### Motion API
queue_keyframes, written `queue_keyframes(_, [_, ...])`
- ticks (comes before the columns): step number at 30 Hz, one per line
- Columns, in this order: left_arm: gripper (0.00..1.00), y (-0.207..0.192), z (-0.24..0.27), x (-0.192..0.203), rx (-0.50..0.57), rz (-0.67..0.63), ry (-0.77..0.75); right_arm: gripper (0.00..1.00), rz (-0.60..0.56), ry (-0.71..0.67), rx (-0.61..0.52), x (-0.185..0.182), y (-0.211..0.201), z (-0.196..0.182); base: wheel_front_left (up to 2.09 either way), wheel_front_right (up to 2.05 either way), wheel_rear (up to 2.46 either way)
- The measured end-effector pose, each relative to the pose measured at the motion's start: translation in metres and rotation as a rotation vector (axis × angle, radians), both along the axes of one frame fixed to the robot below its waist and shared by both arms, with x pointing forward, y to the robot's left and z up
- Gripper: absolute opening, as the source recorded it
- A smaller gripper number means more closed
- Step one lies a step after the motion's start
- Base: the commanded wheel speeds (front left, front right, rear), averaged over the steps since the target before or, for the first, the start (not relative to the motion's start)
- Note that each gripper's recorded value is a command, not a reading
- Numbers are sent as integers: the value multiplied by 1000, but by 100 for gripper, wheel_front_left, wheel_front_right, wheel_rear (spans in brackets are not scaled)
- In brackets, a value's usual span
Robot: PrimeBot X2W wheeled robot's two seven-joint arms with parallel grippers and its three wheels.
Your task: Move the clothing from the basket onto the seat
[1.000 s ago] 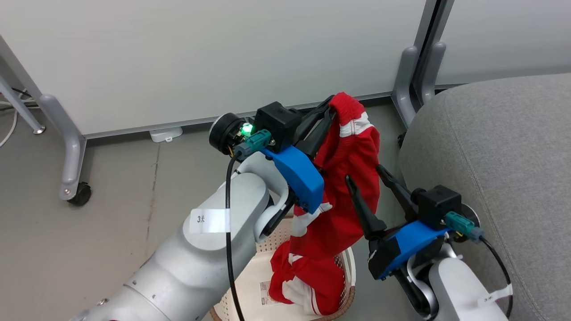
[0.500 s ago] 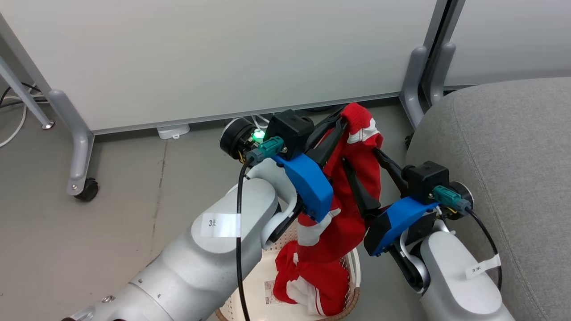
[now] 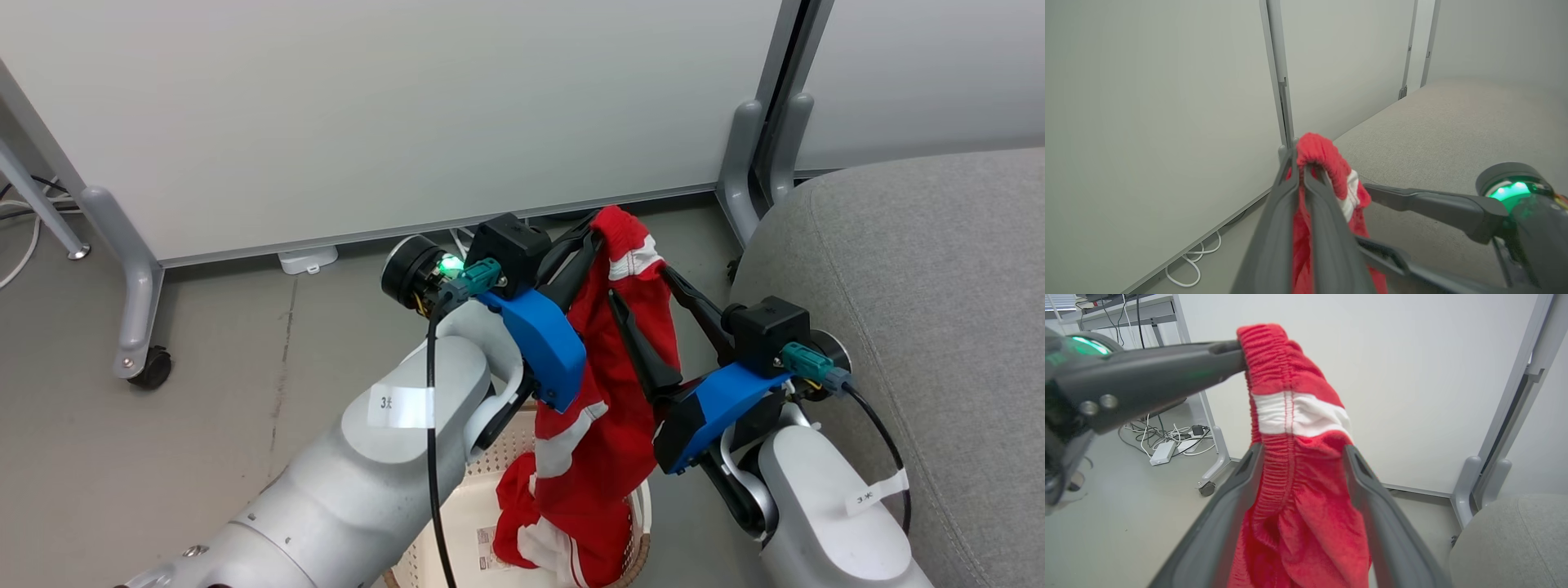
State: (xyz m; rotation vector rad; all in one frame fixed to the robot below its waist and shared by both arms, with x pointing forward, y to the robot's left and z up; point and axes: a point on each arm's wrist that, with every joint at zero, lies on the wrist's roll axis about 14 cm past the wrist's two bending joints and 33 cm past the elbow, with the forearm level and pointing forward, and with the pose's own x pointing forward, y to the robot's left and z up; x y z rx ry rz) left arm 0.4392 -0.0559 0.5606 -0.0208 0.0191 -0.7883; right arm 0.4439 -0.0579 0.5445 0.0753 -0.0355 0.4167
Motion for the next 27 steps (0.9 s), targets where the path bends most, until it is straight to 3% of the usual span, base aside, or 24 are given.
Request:
queue_keyframes(24, [0,-12,9,-11,-45,-61,5,100,1,124,-19,9,2,-36,0,0,0])
queue_keyframes(25, [0,-12,10,-11,-46,-62,4,96,2,124,-17,10,2,-36,0,0,0])
queue_keyframes(26, [0,-12,11,-11,-48,-63,2,56,3,123,-12,11,3,-35,0,0,0])
queue_keyframes(27, [0,-13,12,-11,-47,-66,-1,33,4,121,-7,12,4,-34,0,0,0])
